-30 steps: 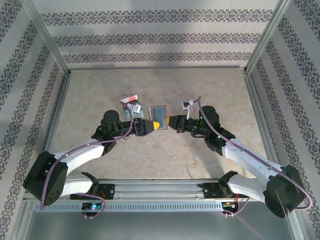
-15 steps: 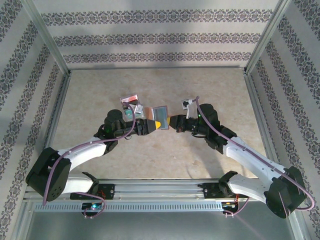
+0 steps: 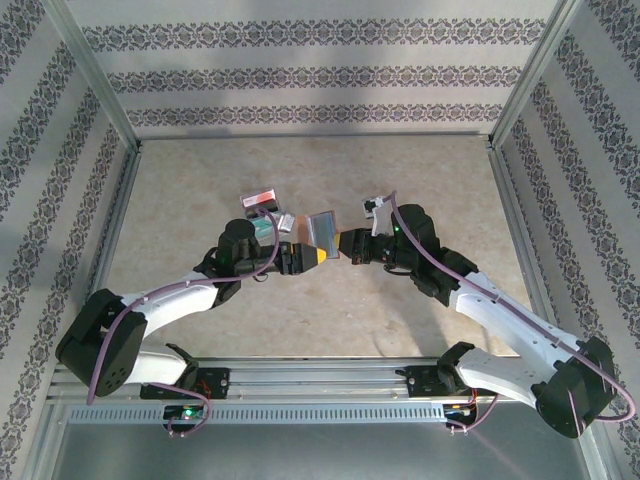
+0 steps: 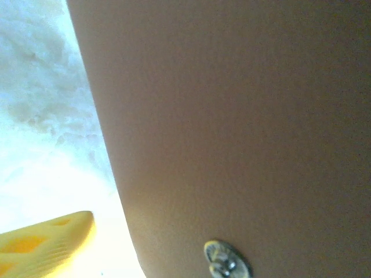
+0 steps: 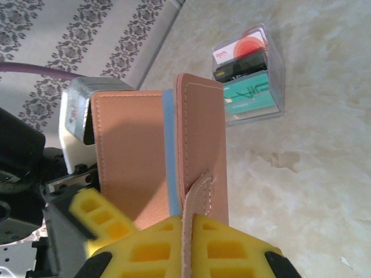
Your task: Take the credit cards out of the card holder
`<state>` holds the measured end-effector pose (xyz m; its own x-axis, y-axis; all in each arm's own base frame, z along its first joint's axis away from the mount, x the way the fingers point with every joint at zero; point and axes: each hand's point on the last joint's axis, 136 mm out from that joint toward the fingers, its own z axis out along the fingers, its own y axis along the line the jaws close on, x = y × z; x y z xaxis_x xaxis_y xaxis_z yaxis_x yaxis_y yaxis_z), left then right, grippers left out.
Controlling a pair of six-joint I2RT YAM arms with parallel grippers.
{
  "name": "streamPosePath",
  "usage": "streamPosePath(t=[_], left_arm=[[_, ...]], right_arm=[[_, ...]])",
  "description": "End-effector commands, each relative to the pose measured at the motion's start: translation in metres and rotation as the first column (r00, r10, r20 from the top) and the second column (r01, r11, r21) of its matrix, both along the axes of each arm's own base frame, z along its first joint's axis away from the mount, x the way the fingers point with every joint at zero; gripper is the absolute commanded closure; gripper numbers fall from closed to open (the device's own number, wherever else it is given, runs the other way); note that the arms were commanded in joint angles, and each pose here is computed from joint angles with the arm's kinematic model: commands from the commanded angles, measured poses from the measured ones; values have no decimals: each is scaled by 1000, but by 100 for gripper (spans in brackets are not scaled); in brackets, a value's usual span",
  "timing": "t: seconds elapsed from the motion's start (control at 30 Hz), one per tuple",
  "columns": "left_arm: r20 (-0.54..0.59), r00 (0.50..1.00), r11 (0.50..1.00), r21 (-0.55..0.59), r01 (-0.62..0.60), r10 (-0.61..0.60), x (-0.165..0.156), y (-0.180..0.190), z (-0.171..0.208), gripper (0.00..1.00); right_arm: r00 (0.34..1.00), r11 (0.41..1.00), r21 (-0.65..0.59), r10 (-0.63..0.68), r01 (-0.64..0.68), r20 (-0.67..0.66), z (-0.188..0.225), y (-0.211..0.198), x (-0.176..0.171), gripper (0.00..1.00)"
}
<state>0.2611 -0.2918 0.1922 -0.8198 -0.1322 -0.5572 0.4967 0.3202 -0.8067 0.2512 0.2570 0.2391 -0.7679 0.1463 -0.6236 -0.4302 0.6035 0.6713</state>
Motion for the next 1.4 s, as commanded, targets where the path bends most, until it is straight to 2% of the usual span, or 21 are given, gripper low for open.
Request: streamPosePath(t=[0.0,0.17,0.3,0.5,0.63,0.67,0.7,1.03,1.2,1.37], left_arm=[[25,999,1000,-13,24,-24,-1,-7,8,13],[38,999,999,-30,35,-33,-4,-8,12,4],[49,999,999,-34,21,-20,-2,-7,14,3],[47,999,1000,-25,1,0,3,-7,12,18],[46,999,1000,-16,-3,4,4,-6,11,23],[41,999,1000,2,-12,12,5,-5,7,32],[27,999,999,43,-28,27,6,-2,-1,48],[12,1000,997,79,-5,4,3,-7,-11,77],[17,1000,999,45,18,-19,2,-15,-6,82],[19,1000,1000,18,25,-25,1,-17,-2,83]], right_arm=[[998,999,-20,-39,40,50,17,-5,4,100],[997,996,-61,-57,60,48,15,-9,3,100],[997,996,-71,-56,59,47,17,-7,2,100],[998,996,-72,-46,50,52,20,-5,-1,100],[998,996,-69,-45,49,52,22,-6,-2,100],[998,997,-66,-45,48,53,24,-6,-3,100],[997,997,-61,-46,49,57,27,-7,-4,100],[997,992,-119,-45,51,57,27,-1,-3,100],[997,991,-128,-37,46,69,28,3,-2,100],[996,990,-130,-41,51,78,27,1,-1,100]])
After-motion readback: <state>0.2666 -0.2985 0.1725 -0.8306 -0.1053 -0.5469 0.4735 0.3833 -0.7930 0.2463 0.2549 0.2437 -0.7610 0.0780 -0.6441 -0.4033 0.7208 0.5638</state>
